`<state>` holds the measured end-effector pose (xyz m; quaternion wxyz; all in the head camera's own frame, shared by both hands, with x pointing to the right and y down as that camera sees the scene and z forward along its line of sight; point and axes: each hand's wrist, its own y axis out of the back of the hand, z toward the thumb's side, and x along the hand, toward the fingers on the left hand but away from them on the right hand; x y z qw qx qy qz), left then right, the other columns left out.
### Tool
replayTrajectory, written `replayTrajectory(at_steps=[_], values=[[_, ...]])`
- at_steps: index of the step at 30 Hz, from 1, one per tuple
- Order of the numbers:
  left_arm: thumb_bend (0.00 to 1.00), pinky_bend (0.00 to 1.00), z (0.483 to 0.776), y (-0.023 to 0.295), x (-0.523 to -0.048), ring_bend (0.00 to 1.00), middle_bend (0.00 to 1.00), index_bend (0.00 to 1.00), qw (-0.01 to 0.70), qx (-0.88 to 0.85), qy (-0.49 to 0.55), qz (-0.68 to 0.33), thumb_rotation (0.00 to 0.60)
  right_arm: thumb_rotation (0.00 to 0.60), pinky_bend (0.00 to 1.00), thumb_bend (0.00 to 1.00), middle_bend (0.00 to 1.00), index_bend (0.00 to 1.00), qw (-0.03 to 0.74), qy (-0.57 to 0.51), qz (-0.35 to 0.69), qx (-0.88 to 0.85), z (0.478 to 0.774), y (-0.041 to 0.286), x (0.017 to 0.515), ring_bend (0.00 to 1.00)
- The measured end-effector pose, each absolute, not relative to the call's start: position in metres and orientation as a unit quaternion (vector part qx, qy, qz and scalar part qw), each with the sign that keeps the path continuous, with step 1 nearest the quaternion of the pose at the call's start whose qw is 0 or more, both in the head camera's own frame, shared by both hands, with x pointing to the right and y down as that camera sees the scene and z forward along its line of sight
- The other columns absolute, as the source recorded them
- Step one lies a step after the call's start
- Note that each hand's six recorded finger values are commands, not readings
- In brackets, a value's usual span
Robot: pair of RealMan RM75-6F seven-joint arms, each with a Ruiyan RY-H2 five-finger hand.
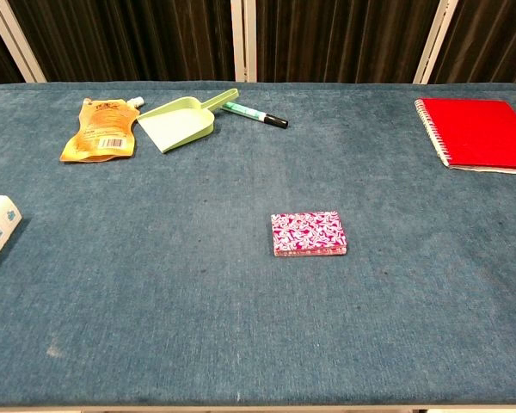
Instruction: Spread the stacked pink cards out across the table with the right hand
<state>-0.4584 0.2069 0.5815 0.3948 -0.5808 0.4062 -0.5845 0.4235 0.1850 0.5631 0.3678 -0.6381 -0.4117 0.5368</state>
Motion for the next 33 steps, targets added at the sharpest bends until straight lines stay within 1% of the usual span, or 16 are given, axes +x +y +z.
replayTrajectory(at_steps=[3,5,6,8,9,11,13,17,20,27,33], values=[[0.08,0.0,0.584,0.207,-0.457,0.03,0.11,0.14,0.393,-0.583,0.404,-0.585,0.6,0.6,0.25,0.0,0.03,0.0,0.363,-0.407,0.531,-0.649,0.567,0.183,0.415,0.03],[0.08,0.0,0.585,0.207,-0.456,0.03,0.11,0.14,0.392,-0.584,0.403,-0.585,0.6,0.6,0.38,0.0,0.04,0.0,0.363,-0.401,0.529,-0.654,0.57,0.181,0.409,0.12],[0.08,0.0,0.586,0.207,-0.456,0.03,0.11,0.14,0.392,-0.585,0.402,-0.584,0.6,0.6,0.43,0.0,0.05,0.0,0.367,-0.397,0.527,-0.656,0.572,0.179,0.404,0.16],[0.08,0.0,0.587,0.208,-0.454,0.03,0.11,0.14,0.392,-0.588,0.401,-0.583,0.6,0.6,0.64,0.0,0.09,0.02,0.374,-0.391,0.523,-0.659,0.574,0.175,0.393,0.35],[0.08,0.0,0.588,0.208,-0.453,0.03,0.11,0.14,0.392,-0.589,0.401,-0.582,0.6,0.6,0.71,0.0,0.1,0.02,0.379,-0.387,0.518,-0.662,0.576,0.171,0.384,0.41],[0.08,0.0,0.59,0.209,-0.451,0.03,0.11,0.14,0.391,-0.593,0.4,-0.58,0.6,0.6,0.9,0.0,0.12,0.04,0.383,-0.379,0.511,-0.67,0.58,0.165,0.366,0.57],[0.08,0.0,0.591,0.21,-0.448,0.03,0.11,0.14,0.392,-0.595,0.399,-0.577,0.6,0.6,0.98,0.03,0.13,0.06,0.383,-0.364,0.506,-0.682,0.587,0.159,0.345,0.66],[0.08,0.0,0.592,0.211,-0.445,0.03,0.11,0.14,0.394,-0.598,0.396,-0.574,0.6,0.6,1.0,0.15,0.17,0.14,0.376,-0.331,0.505,-0.703,0.6,0.15,0.305,0.76],[0.08,0.0,0.592,0.212,-0.444,0.03,0.11,0.14,0.395,-0.599,0.393,-0.575,0.6,0.6,1.0,0.23,0.2,0.2,0.362,-0.311,0.507,-0.718,0.612,0.144,0.276,0.8],[0.08,0.0,0.595,0.214,-0.446,0.03,0.11,0.14,0.39,-0.6,0.392,-0.579,0.6,0.6,1.0,0.24,0.24,0.25,0.332,-0.257,0.528,-0.738,0.643,0.138,0.214,0.82],[0.08,0.0,0.601,0.216,-0.448,0.03,0.11,0.14,0.383,-0.602,0.39,-0.582,0.6,0.6,1.0,0.28,0.27,0.3,0.327,-0.205,0.536,-0.751,0.666,0.143,0.155,0.82]])
